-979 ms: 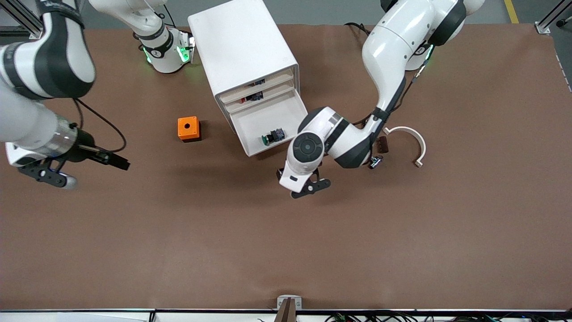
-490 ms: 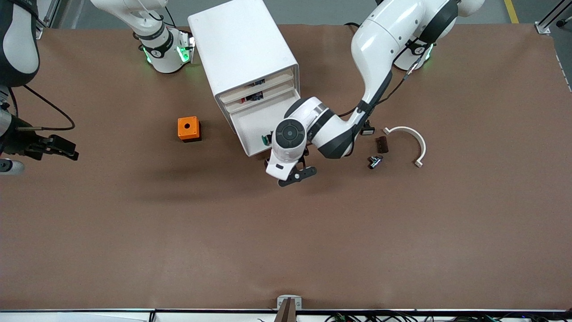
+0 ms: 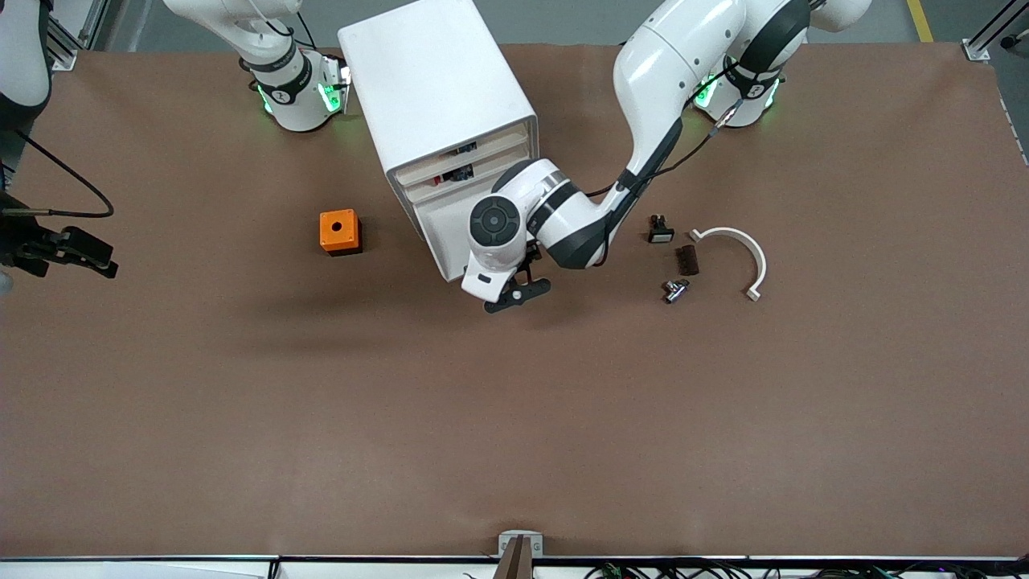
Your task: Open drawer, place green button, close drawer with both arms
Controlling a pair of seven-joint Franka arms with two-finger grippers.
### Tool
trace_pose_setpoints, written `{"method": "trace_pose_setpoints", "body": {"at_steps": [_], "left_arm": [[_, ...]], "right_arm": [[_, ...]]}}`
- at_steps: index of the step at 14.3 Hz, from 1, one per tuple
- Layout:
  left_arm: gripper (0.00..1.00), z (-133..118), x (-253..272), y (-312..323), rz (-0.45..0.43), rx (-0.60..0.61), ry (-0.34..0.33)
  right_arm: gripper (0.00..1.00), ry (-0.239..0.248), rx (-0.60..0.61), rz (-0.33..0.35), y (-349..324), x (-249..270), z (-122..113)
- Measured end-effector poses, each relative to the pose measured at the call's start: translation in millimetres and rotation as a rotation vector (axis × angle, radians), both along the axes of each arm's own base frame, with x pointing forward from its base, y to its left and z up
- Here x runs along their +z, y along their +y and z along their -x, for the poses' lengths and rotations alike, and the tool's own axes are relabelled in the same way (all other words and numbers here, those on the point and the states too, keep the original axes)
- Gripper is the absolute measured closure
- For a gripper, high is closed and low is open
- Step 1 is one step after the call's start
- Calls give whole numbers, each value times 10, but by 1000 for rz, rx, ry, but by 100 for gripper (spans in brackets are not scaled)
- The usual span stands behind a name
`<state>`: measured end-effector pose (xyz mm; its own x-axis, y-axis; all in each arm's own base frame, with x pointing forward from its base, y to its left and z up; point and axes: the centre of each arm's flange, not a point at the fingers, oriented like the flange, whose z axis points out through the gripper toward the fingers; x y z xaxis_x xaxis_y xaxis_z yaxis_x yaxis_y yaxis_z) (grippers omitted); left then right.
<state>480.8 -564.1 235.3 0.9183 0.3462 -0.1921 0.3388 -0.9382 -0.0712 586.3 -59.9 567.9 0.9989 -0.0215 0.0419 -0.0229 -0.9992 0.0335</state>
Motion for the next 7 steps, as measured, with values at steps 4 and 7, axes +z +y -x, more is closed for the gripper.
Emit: {"method": "trace_pose_setpoints", "body": {"at_steps": [4,7], "left_arm": [[0,174,15,-119,2,7,37],[0,234,26,-164,32,39,87]], "right_arm": [[0,-10,15,0,84,68,-2],[0,-20,13,4,66,127,0]]}}
